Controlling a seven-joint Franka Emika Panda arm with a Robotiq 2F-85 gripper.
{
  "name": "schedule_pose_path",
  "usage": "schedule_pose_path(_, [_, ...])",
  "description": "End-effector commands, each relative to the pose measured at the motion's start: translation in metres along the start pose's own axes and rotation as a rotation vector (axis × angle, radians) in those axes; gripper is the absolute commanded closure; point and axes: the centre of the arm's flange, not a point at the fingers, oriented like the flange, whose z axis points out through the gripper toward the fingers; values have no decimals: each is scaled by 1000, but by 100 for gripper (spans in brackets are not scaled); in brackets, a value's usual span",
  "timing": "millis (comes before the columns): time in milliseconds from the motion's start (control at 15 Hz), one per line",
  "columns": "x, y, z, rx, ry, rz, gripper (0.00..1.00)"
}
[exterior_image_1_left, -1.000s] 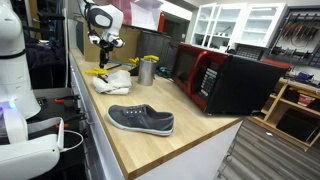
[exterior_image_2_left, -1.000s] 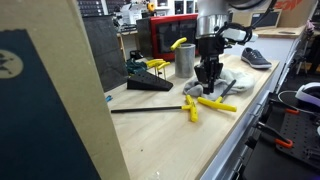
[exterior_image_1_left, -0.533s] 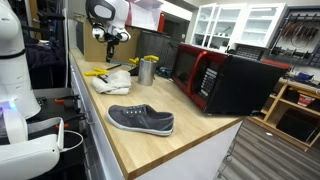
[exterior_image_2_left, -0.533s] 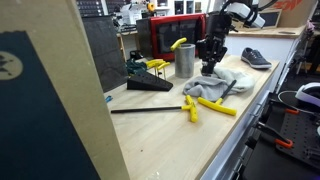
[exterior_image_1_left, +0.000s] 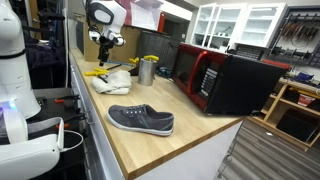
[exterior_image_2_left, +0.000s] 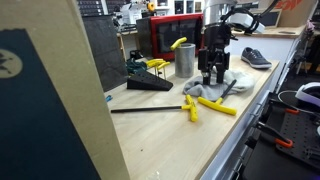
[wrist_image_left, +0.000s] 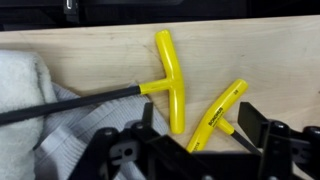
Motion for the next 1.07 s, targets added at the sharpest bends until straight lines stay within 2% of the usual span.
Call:
schedule_pose_path(0, [9, -14, 3, -79, -61, -60, 0])
schedule_pose_path(533, [1, -45, 5, -387, -99, -404, 0])
schedule_pose_path(800, [-3, -68, 23, -488, -100, -527, 0])
schedule_pose_path(1000, [-2, -75, 36, -511, -95, -553, 0])
